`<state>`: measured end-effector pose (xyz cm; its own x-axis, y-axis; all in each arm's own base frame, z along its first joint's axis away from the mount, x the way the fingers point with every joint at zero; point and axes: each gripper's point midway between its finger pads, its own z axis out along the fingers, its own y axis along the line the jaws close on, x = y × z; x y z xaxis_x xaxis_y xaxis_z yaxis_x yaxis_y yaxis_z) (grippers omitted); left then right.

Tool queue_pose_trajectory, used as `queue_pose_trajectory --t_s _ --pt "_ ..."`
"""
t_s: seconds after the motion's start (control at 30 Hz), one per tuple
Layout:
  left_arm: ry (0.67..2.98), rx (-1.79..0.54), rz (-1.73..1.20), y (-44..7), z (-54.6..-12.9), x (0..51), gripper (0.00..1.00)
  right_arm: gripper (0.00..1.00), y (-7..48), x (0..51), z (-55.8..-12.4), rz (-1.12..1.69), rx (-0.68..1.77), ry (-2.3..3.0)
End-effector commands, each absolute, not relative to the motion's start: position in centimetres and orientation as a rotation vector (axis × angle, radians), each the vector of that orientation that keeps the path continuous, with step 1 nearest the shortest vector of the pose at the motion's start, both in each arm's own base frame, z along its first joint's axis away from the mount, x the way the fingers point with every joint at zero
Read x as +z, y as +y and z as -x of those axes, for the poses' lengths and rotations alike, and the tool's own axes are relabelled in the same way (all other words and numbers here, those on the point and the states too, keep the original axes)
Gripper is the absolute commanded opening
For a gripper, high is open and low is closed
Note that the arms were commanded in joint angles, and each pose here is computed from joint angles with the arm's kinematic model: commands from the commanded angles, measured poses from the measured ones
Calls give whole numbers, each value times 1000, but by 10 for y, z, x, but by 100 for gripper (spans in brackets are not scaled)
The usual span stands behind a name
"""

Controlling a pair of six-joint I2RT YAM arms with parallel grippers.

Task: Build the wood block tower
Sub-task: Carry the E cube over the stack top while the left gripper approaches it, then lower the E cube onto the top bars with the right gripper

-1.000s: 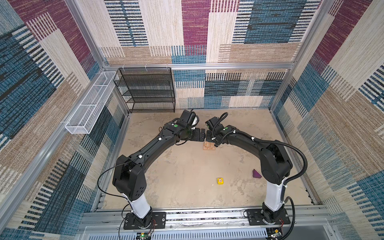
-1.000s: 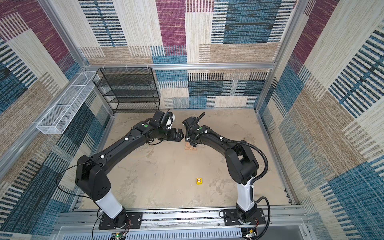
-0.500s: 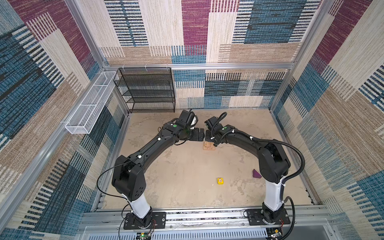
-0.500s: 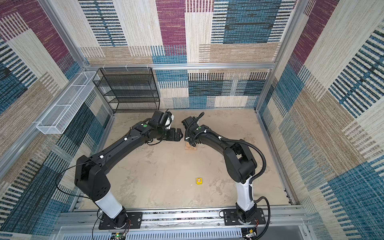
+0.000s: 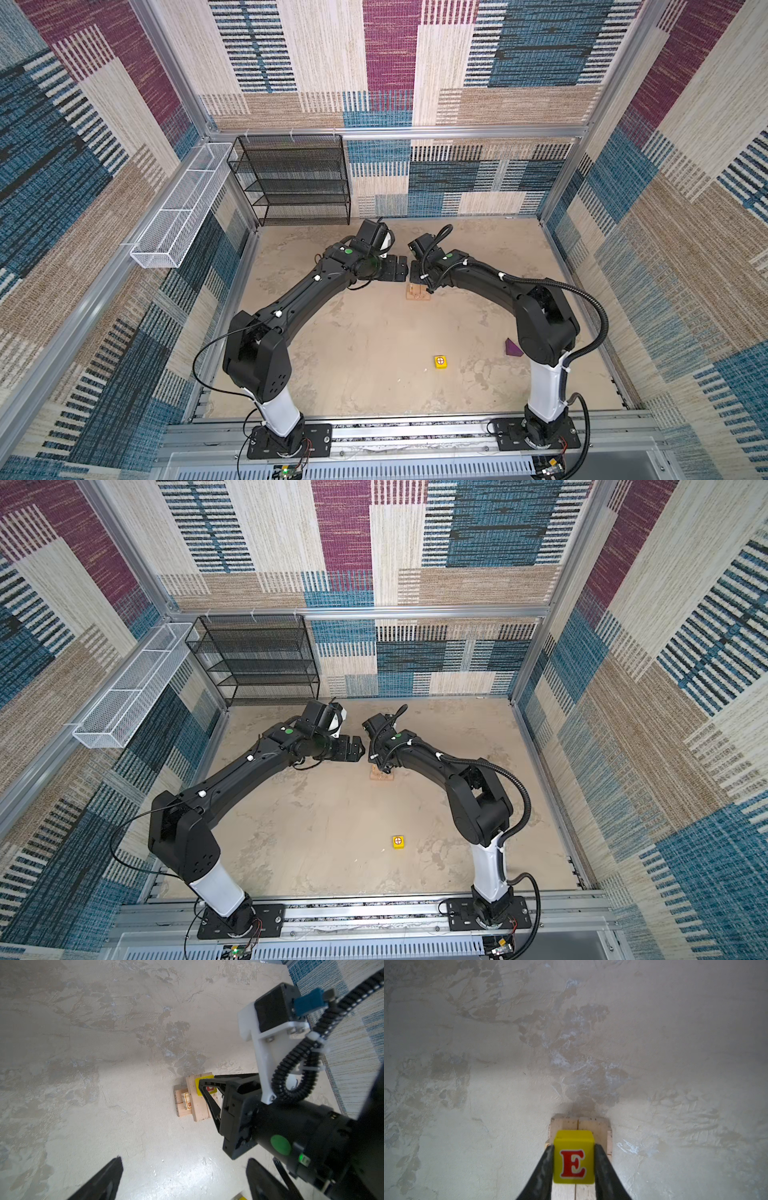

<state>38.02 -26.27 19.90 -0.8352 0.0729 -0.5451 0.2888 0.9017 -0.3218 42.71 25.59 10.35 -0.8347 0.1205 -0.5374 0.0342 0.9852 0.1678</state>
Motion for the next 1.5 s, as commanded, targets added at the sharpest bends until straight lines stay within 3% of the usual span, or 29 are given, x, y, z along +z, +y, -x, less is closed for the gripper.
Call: queue_pose_trajectory --t_s 0.0,0.83,0.93,1.0,1.07,1.1,1.23,1.47 --pt "2501 -566 -241 -265 -382 206 97 18 257 108 -430 -119 204 2538" --pt "2501 -577 -239 -266 -382 206 97 22 253 105 -431 -108 155 2547" --pt "2503 -574 -239 -265 -382 205 97 26 255 104 -430 -98 162 2554" --pt "2502 -574 -239 -265 -382 205 97 34 256 103 -430 -93 166 2560" --pt "2501 -575 -239 -265 -382 206 97 36 257 103 -430 -92 169 2564" --pt "2502 -574 -239 -265 -382 205 97 43 257 103 -430 -91 170 2565" --pt "2503 -574 -239 -265 -382 205 97 50 257 102 -429 -91 170 2570" --pt "2500 -573 -239 -265 -382 206 97 48 255 103 -428 -98 167 2570"
